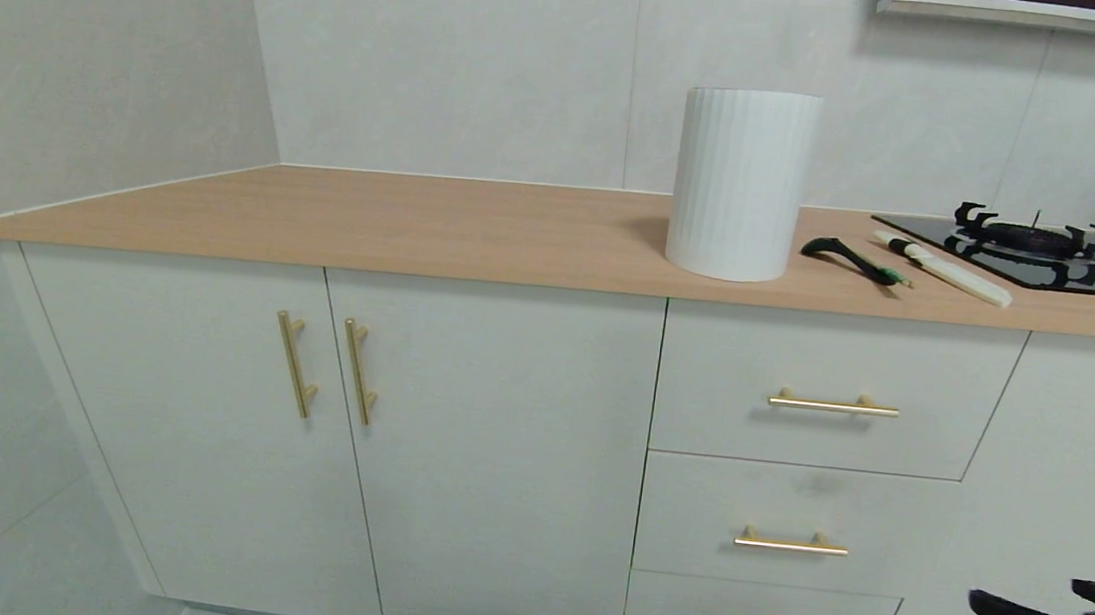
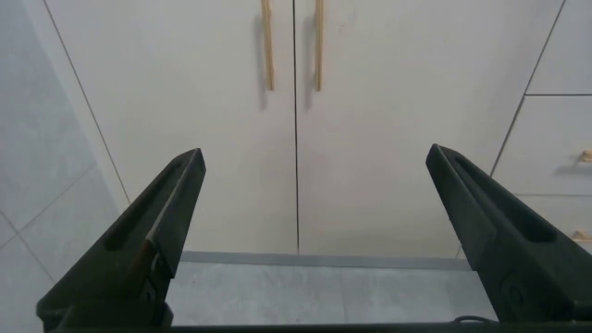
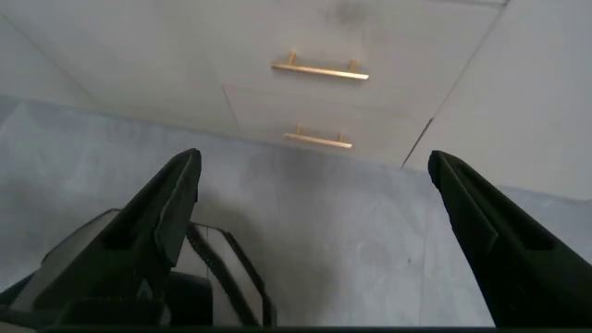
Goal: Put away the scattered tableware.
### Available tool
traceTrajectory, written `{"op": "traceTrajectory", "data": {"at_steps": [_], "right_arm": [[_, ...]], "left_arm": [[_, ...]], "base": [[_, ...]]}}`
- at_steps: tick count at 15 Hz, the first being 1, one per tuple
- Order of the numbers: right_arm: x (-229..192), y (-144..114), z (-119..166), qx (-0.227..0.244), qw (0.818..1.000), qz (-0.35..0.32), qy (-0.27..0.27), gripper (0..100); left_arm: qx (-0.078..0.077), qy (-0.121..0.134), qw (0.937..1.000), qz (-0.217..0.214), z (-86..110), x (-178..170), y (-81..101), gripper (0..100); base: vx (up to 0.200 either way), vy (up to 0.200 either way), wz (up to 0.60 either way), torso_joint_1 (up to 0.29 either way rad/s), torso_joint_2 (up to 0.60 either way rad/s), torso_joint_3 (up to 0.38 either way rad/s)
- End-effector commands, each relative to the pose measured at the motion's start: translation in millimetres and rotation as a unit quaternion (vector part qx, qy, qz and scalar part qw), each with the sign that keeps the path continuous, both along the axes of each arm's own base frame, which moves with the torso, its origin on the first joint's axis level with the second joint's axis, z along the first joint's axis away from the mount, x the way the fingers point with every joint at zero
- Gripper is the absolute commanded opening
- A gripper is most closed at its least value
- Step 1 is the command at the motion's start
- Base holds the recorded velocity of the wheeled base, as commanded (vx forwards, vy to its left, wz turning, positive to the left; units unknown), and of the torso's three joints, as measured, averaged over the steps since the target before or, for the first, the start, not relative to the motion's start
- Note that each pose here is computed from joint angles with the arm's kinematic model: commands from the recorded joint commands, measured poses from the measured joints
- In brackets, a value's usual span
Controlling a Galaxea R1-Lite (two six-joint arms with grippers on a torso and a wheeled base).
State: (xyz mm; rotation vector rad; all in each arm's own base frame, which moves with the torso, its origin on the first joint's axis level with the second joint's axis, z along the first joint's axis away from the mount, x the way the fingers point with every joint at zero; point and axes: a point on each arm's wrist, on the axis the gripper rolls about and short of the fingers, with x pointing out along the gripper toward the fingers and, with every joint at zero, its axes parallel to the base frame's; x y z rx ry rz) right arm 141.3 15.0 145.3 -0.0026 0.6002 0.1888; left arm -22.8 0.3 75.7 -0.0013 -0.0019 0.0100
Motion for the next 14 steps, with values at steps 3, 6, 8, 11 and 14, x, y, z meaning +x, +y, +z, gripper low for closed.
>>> {"op": "traceTrajectory", "data": {"at_steps": [3, 6, 8, 11, 14], "right_arm": [[96.9, 10.3, -60.3, -0.008, 0.997, 0.001, 0.081, 100], [129.7, 13.2, -93.1, -0.011, 0.996, -0.006, 0.092, 100], [150.3, 15.5, -124.5, -0.021, 0.996, -0.014, 0.09, 100], [172.0, 16.4, -167.6, -0.041, 0.996, -0.044, 0.06, 100], [183.8, 18.5, -202.9, -0.048, 0.996, -0.052, 0.054, 100]], "left_arm": [[0.0, 0.0, 1.0, 0.0, 0.0, 0.0, 0.0, 100], [0.0, -0.001, 1.0, 0.0, 0.1, 0.0, 0.0, 100], [0.0, -0.001, 1.0, 0.0, 0.1, 0.0, 0.0, 100], [0.0, -0.001, 1.0, 0.0, 0.1, 0.0, 0.0, 100], [0.0, 0.0, 1.0, 0.0, 0.0, 0.0, 0.0, 100]], "base": [[0.0, 0.0, 0.0, 0.0, 0.0, 0.0], [0.0, 0.0, 0.0, 0.0, 0.0, 0.0], [0.0, 0.0, 0.0, 0.0, 0.0, 0.0], [0.0, 0.0, 0.0, 0.0, 0.0, 0.0], [0.0, 0.0, 0.0, 0.0, 0.0, 0.0]]}}
